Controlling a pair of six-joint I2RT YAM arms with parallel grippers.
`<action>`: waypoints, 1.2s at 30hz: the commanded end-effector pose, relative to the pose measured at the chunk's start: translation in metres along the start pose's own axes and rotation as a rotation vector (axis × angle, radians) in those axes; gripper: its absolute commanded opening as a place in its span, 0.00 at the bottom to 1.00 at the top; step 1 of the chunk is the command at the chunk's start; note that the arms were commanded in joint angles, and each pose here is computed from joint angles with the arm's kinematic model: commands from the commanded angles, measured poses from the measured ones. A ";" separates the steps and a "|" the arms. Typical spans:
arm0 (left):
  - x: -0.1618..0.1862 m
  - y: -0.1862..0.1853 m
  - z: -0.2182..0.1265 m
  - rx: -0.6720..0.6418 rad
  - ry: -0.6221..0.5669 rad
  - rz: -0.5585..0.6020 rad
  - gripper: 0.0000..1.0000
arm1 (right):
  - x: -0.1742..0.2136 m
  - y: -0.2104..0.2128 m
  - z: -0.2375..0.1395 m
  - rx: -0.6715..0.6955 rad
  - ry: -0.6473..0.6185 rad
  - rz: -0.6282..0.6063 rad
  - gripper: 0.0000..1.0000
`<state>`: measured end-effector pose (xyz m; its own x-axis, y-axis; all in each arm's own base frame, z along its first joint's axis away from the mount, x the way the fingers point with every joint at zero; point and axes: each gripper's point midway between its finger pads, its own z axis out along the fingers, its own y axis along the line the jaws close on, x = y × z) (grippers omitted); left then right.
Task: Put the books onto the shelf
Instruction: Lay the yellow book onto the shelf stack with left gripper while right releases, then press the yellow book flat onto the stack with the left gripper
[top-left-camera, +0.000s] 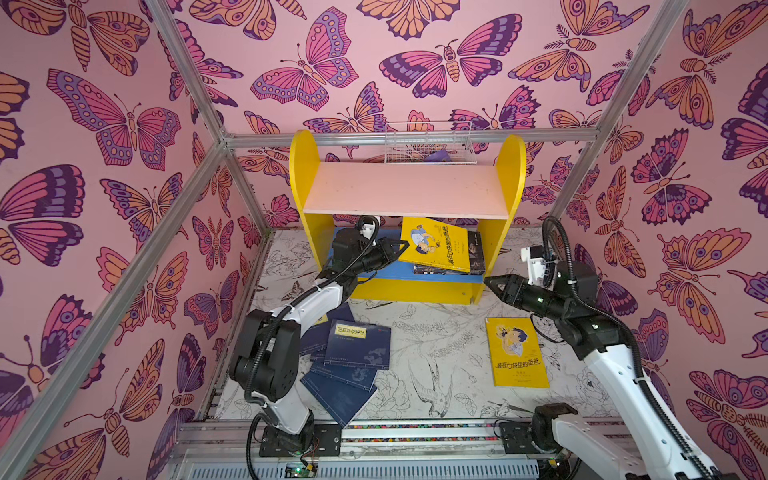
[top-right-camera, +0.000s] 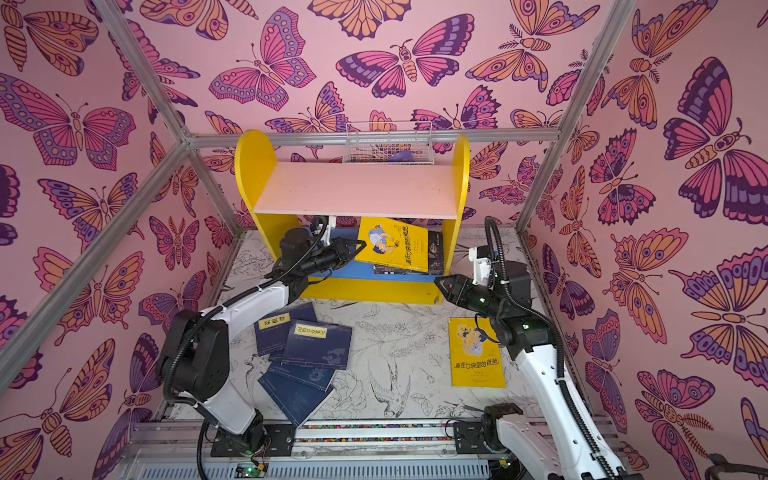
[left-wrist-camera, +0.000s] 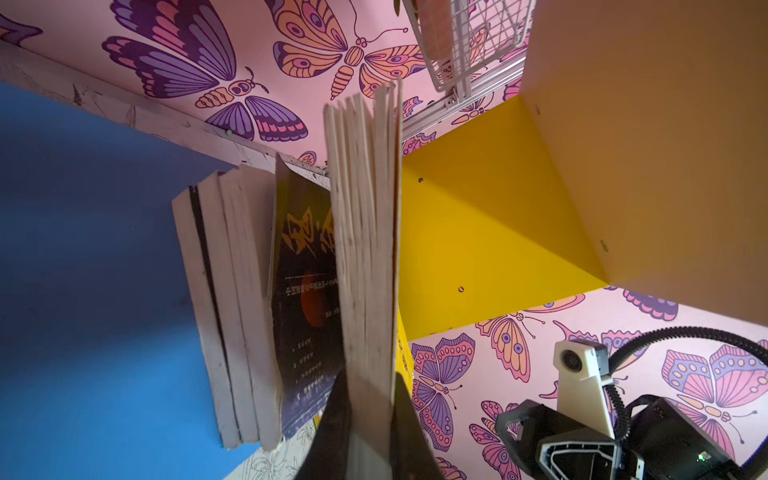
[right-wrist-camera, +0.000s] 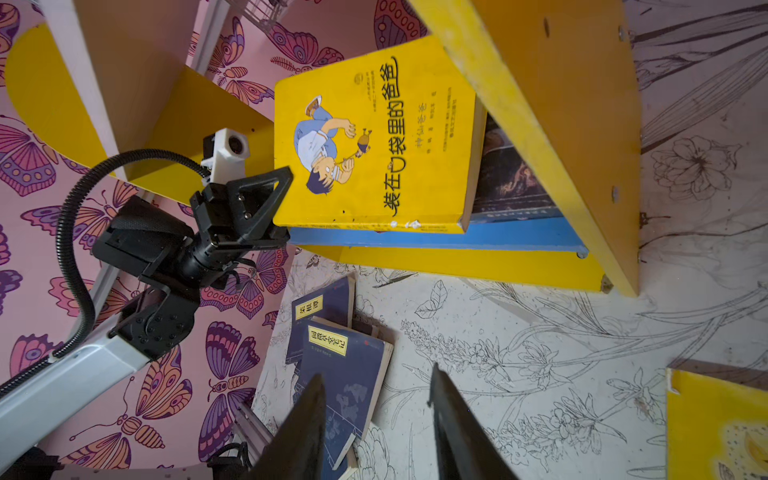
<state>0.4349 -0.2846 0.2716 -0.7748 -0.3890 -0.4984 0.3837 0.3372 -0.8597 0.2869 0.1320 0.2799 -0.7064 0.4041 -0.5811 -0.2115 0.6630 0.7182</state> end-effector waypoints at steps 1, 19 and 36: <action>-0.023 -0.042 0.008 0.125 -0.062 0.077 0.00 | 0.003 -0.006 -0.003 0.020 -0.002 -0.003 0.43; 0.006 -0.033 0.046 0.119 -0.006 0.019 0.00 | 0.003 -0.013 -0.007 0.038 -0.018 0.007 0.41; 0.008 -0.034 0.048 0.030 -0.035 0.026 0.68 | 0.008 -0.012 -0.009 0.024 -0.015 0.018 0.36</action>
<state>0.4409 -0.3436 0.2561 -0.8054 -0.3809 -0.4541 0.3496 0.3135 -0.8829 0.2811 0.1221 0.2714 -0.6991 0.4250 -0.5750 -0.1801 0.6735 0.7169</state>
